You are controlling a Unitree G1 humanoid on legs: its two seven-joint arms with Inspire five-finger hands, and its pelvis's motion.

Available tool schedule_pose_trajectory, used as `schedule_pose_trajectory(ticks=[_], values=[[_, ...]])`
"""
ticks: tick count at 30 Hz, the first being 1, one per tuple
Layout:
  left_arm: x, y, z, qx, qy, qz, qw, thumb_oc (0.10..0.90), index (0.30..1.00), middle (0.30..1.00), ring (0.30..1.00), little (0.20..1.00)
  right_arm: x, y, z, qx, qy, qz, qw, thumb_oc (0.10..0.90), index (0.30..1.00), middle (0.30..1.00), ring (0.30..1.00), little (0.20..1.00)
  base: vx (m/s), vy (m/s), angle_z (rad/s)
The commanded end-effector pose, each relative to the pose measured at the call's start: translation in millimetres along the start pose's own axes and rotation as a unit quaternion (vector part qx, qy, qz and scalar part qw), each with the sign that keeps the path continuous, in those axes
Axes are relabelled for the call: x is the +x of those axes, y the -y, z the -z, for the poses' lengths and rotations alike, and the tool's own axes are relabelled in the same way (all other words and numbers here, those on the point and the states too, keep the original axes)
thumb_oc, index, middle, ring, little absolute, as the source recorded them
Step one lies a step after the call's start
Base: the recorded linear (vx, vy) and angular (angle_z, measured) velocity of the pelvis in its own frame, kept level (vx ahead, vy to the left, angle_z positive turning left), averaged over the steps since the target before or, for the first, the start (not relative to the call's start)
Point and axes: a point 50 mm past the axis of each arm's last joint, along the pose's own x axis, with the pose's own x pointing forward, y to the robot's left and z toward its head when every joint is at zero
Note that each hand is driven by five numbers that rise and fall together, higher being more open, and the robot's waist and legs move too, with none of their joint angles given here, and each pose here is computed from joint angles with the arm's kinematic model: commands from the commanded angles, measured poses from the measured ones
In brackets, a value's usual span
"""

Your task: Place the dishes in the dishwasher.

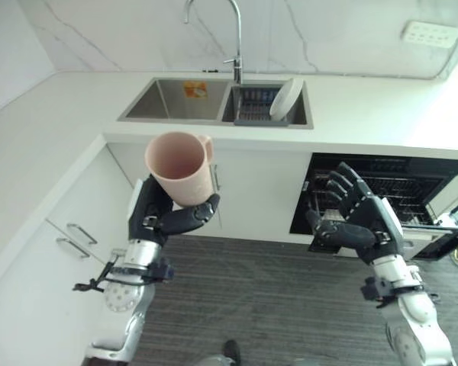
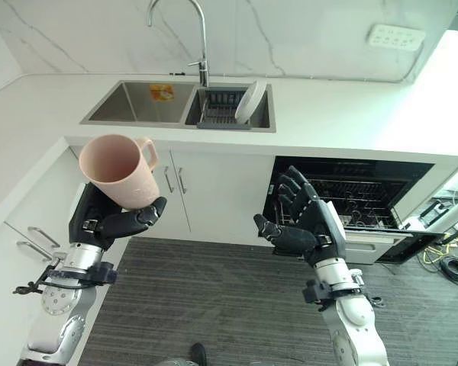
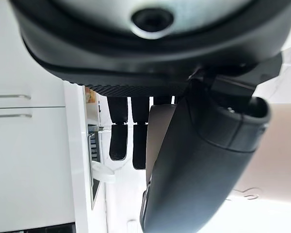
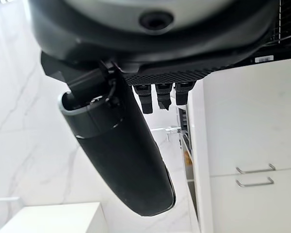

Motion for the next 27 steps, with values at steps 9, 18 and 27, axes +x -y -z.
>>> schedule_pose_trajectory(ticks=[9,18,27], values=[[35,10,-56,0.007,0.172,0.040,0.984,0.400,0.300,0.300,0.300,0.300,28,-25,-45,0.037,0.159,-0.068,0.984,0.800,0.900,0.900,0.900,0.900,0.19,-0.584,0.12],[29,21,-51,-0.010,0.179,0.029,0.983,0.400,0.300,0.300,0.300,0.300,22,-20,-38,0.036,0.118,-0.089,0.988,0.800,0.900,0.900,0.900,0.900,0.24,-0.479,0.04],[21,26,-41,0.002,0.151,0.017,0.988,0.400,0.300,0.300,0.300,0.300,28,-40,-30,0.045,0.105,-0.101,0.988,0.800,0.900,0.900,0.900,0.900,0.17,-0.023,-0.51]])
